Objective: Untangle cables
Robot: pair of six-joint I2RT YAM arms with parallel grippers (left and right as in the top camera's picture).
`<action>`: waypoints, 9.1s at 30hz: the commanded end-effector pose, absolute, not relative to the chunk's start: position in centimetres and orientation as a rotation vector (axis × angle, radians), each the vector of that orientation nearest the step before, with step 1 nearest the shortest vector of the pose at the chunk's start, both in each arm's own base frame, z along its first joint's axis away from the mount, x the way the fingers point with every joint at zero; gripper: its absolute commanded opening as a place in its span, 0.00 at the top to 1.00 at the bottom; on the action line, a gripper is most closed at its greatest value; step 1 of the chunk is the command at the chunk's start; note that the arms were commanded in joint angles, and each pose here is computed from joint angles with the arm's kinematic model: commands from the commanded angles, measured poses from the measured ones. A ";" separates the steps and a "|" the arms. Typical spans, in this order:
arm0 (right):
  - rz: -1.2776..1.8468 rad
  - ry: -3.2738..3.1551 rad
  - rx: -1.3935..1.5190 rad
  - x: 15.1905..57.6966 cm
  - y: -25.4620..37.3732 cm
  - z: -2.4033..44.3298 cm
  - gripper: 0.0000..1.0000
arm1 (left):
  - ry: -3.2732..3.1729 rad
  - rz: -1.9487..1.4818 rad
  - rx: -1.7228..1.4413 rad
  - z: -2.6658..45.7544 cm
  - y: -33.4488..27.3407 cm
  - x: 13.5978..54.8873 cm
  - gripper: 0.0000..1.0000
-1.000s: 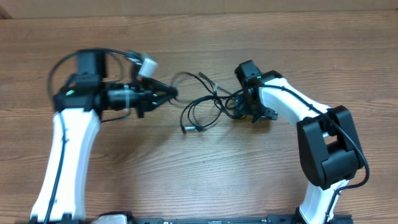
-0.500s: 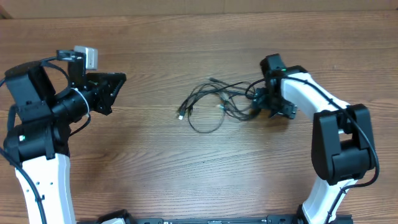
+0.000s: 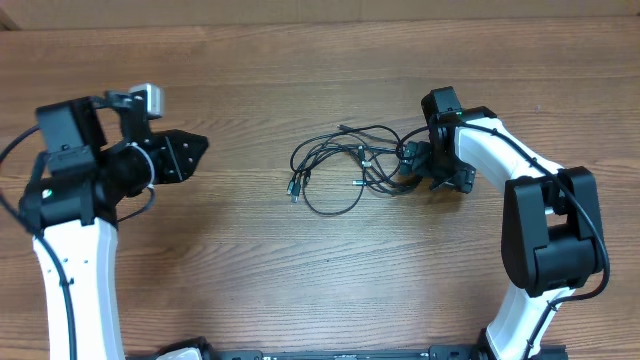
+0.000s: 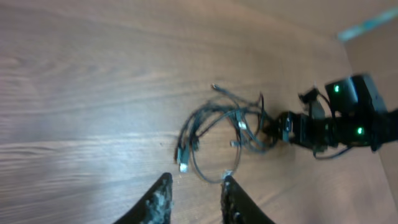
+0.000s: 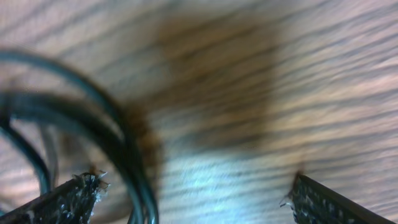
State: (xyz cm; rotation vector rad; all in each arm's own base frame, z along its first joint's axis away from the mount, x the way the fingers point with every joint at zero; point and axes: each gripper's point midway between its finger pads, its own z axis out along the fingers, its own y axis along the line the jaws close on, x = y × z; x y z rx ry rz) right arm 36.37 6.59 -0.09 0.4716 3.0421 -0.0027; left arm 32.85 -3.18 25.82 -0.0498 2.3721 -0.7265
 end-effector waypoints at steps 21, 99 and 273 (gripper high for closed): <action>0.329 3.325 0.136 29.5 15.2 -2.1 0.00 | 2.538 -0.768 0.506 14.9 -16.4 37.6 0.34; 0.524 2.942 0.072 36.1 20.3 2.5 0.00 | 1.888 -0.784 0.558 37.6 -14.6 28.2 0.96; 0.088 2.847 -0.329 30.4 28.2 -1.0 0.00 | 3.171 -0.031 -0.225 2.7 -4.9 29.4 0.32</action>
